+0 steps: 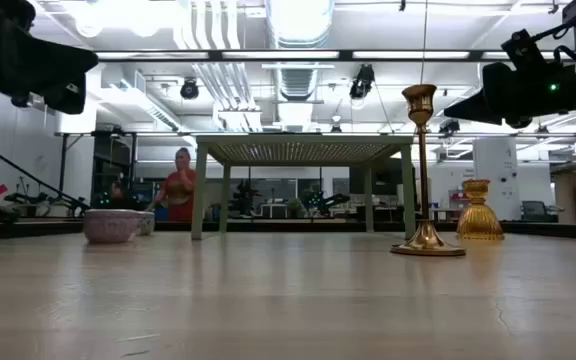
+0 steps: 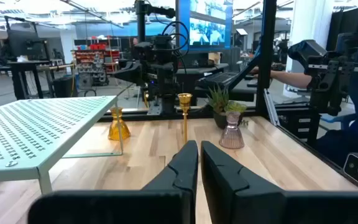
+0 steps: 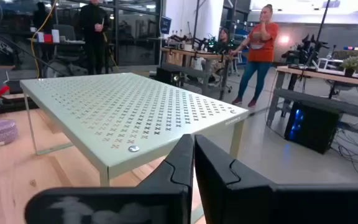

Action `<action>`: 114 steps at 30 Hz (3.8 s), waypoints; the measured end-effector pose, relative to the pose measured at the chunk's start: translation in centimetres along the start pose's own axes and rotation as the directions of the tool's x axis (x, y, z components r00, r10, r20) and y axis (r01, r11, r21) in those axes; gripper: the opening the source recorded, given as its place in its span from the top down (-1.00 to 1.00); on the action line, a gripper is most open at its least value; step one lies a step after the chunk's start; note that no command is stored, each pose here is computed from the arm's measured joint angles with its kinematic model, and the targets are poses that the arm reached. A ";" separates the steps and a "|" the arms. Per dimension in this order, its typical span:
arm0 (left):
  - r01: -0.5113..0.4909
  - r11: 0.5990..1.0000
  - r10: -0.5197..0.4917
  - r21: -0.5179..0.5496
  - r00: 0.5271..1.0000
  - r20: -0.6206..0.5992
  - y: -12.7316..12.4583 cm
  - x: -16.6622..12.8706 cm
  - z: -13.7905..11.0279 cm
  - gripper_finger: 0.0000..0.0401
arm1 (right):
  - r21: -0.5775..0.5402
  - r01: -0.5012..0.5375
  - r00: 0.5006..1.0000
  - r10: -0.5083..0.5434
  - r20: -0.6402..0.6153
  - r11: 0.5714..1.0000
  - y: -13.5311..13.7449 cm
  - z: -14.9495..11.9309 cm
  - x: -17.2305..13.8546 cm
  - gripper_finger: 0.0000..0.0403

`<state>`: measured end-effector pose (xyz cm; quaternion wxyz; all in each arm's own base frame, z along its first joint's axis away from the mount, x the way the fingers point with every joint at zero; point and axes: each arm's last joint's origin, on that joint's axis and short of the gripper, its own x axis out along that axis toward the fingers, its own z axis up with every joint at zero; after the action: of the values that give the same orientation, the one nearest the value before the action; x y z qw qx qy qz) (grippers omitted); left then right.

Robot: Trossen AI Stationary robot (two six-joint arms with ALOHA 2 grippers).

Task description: Pick & Place candle stick holders

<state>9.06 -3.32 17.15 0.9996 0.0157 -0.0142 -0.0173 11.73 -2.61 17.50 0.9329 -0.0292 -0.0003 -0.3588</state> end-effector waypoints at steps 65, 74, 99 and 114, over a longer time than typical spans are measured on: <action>0.000 1.000 0.000 0.000 1.000 0.000 0.0 0.0 0.0 0.87 | 0.258 -0.070 0.997 0.063 0.035 0.964 0.2 0.3 0.0 0.96; 0.000 1.000 0.000 0.000 1.000 0.000 0.0 0.0 0.0 0.87 | 0.317 -0.008 0.965 0.090 -0.245 0.948 0.3 1.6 0.2 0.94; 0.000 1.000 0.000 0.000 1.000 0.000 0.0 0.0 0.0 0.87 | 0.236 0.349 0.789 -0.148 -0.596 0.907 -0.2 3.3 1.7 -0.60; -0.001 1.000 0.001 0.000 1.000 0.000 0.0 0.0 0.0 0.87 | 0.027 0.405 0.662 -0.272 -0.698 0.914 0.4 0.5 3.5 -0.64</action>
<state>9.06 -3.32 17.16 0.9996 0.0156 -0.0145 -0.0170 14.57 -4.62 18.07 0.7820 0.1891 0.3037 -0.5103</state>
